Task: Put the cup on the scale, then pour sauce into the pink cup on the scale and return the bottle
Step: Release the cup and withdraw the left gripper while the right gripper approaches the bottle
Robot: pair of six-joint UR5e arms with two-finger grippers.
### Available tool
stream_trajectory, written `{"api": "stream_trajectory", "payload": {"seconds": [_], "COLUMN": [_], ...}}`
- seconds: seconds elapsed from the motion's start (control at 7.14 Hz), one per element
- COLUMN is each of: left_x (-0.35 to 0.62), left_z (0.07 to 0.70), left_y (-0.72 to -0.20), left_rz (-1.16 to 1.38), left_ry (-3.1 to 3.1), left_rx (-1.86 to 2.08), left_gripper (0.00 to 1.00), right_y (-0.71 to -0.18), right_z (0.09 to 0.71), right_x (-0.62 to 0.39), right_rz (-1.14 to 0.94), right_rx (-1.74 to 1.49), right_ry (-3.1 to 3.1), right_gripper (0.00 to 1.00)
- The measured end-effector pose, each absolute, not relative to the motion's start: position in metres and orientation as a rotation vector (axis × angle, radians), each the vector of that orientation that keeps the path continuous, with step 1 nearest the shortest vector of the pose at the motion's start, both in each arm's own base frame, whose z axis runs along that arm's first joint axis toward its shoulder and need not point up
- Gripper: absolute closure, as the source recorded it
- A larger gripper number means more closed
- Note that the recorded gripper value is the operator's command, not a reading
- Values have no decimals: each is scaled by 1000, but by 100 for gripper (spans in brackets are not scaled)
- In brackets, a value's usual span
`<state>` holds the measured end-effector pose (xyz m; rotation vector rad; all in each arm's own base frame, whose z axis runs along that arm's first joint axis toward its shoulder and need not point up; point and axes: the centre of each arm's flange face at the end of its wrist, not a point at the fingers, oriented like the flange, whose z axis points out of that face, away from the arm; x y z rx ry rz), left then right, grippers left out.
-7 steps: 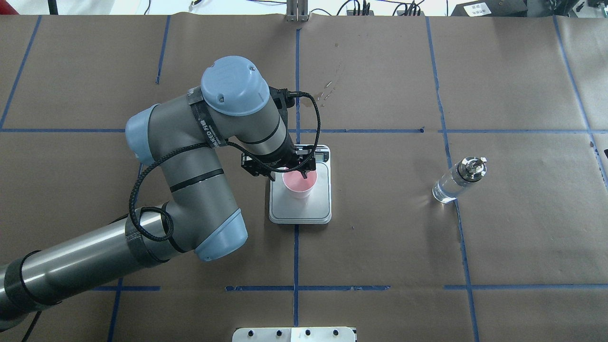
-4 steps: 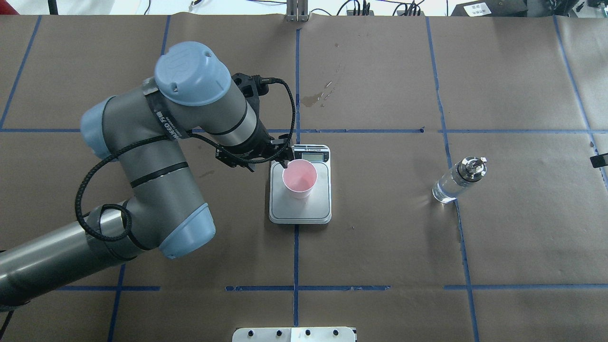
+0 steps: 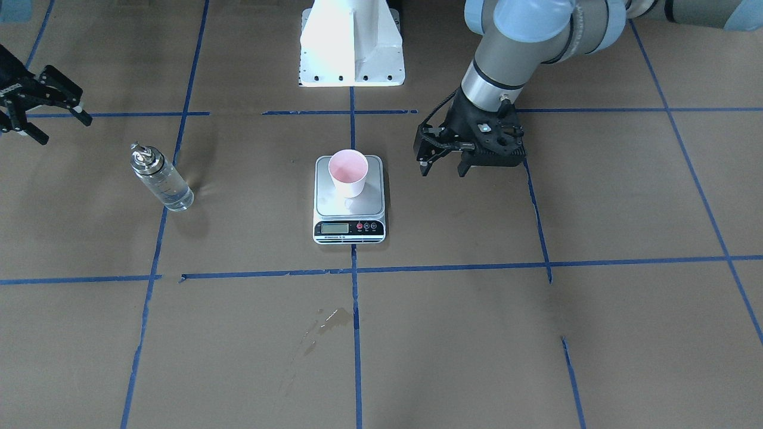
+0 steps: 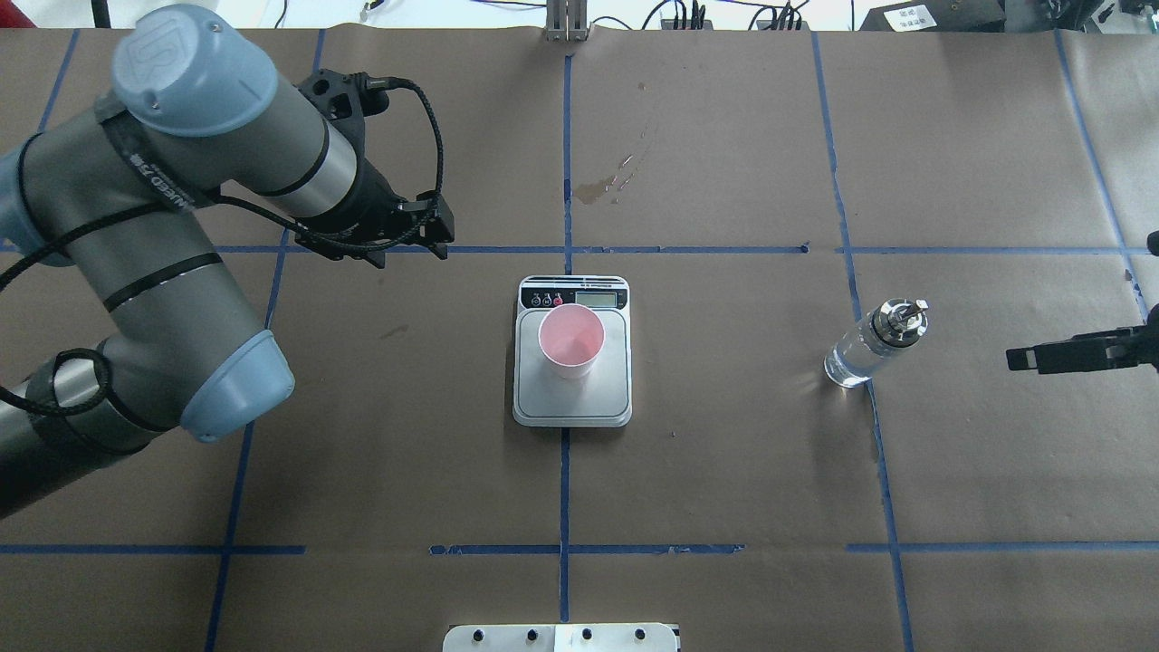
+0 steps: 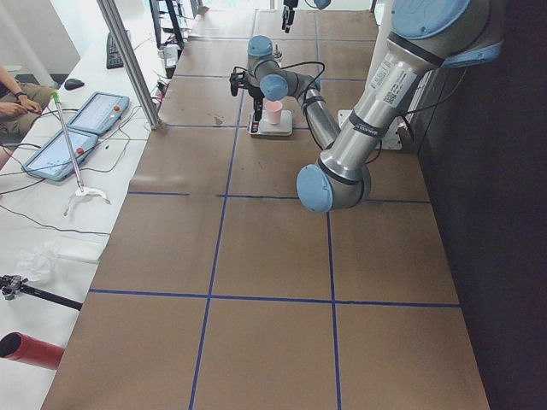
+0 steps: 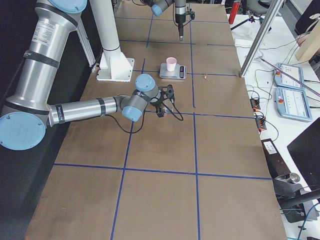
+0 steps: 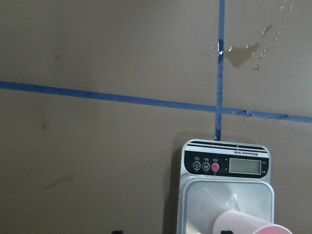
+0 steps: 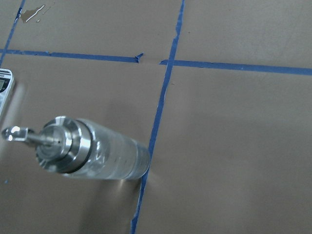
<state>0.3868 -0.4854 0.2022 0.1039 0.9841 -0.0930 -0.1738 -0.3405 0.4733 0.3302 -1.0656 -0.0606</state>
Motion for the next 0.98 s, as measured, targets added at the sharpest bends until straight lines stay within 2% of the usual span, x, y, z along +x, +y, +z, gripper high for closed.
{"api": "stream_trajectory", "payload": {"seconds": [0.56,0.98], "left_x": [344,286], "left_z": [306,361], "left_y": [-490,-510], "left_rz": [115,225], "left_ry": [843,755], "left_rx": [175,238], "left_gripper": [21,17], "right_y": [-252,-244], "right_z": [461,467], "right_x": [-318,-332], "right_rz": [18,159], "right_rx": [562,735], "right_ry": [-960,-890], "right_gripper": [0,0]}}
